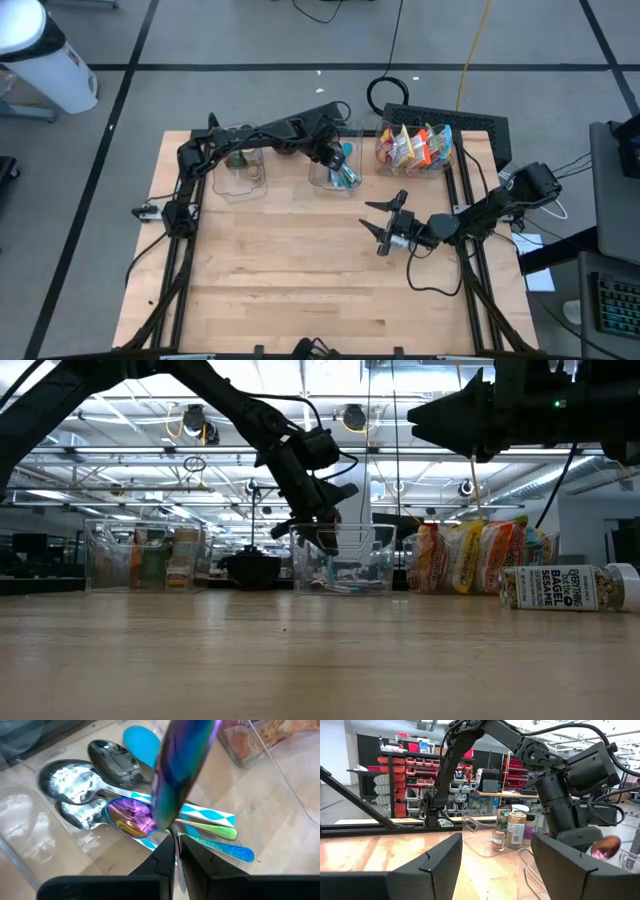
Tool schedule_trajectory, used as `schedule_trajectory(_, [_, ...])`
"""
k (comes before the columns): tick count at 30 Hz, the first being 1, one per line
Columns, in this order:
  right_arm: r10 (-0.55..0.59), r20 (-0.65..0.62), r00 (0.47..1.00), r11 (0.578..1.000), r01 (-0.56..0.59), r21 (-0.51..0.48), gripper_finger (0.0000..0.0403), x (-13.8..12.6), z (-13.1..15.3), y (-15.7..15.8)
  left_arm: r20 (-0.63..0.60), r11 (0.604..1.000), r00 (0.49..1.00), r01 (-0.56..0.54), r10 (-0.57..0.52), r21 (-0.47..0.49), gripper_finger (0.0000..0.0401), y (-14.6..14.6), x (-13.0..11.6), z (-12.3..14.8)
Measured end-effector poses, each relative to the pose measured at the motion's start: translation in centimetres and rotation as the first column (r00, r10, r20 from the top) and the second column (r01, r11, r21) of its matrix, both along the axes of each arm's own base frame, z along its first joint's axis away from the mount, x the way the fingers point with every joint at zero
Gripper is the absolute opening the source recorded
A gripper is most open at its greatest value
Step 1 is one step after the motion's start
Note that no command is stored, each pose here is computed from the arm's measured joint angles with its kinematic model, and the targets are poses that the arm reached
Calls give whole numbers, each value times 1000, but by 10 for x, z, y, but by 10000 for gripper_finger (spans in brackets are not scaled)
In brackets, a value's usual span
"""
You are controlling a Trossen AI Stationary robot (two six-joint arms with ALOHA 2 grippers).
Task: Pick & Place Food Item
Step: Put the violet spoon into the middle transparent bin, then put the white seasoning bottle into the left transparent bin
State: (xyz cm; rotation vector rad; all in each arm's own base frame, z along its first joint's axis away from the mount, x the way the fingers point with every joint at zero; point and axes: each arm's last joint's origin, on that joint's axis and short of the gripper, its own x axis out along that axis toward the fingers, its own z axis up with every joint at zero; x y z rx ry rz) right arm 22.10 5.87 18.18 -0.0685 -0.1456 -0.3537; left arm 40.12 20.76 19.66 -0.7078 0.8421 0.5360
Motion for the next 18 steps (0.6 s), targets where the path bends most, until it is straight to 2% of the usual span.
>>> schedule_trajectory(12, [1,-7,1000,1000,-1,0,230,0,-1,0,25,999,999,21,-22,31,35,1,2,2])
schedule_trajectory(18, [1,-37,999,1000,-1,-10,225,1,-4,0,80,996,996,41,-48,83,35,3,5,11])
